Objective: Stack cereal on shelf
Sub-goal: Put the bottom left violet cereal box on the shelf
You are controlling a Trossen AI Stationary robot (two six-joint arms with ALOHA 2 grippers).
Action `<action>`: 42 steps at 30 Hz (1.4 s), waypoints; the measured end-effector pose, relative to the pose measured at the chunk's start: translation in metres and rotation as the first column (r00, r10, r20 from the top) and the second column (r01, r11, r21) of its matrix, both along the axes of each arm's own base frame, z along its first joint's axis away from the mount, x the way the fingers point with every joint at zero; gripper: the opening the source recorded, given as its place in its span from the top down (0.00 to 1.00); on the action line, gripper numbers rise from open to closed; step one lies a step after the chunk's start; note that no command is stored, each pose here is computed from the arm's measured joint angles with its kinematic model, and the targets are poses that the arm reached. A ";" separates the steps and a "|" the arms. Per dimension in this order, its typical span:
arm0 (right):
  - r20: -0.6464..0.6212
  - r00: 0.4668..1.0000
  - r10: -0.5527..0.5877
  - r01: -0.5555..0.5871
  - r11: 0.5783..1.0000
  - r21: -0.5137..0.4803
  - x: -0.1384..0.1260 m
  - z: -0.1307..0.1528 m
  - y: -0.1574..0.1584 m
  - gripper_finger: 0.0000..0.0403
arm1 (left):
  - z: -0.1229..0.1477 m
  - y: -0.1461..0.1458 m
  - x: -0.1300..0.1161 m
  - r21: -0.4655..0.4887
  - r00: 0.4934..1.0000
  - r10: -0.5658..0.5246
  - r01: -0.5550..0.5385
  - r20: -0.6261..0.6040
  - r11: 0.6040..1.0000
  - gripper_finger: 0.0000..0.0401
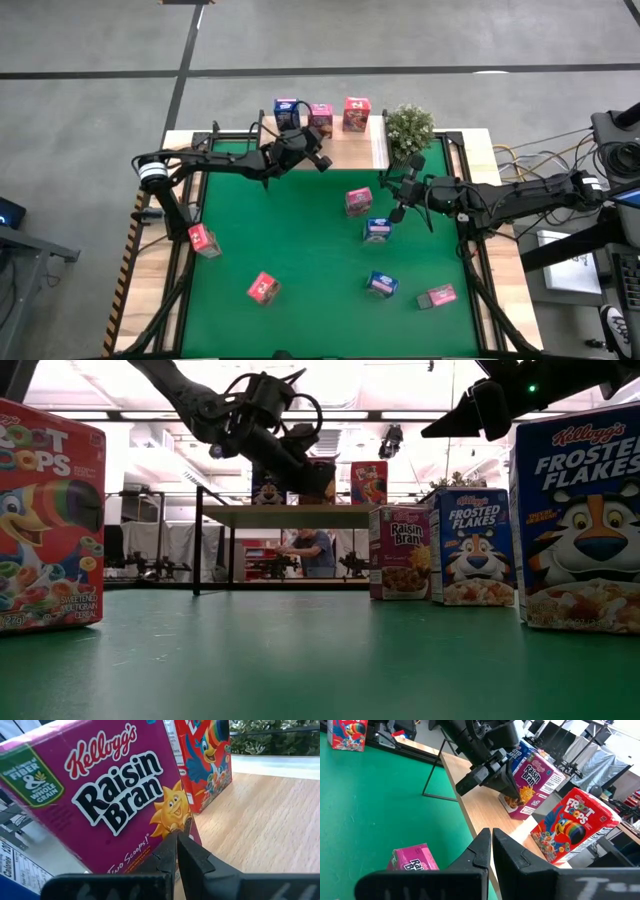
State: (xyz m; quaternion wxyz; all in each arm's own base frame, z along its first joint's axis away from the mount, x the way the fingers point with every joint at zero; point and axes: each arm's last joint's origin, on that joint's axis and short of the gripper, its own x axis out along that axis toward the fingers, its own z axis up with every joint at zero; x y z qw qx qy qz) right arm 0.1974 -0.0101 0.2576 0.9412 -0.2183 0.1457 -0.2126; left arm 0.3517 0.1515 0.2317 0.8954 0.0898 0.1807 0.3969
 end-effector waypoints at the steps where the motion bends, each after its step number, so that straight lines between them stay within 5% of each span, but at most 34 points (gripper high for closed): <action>1: 0.000 1.000 0.000 0.000 1.000 0.000 0.000 0.000 0.000 0.98 | 0.000 0.000 0.000 0.001 1.000 0.000 0.000 0.002 1.000 1.00; 42: 0.000 1.000 0.000 0.000 1.000 0.000 0.000 0.000 0.000 0.98 | 0.000 0.010 -0.002 0.026 1.000 0.021 -0.021 0.019 0.999 1.00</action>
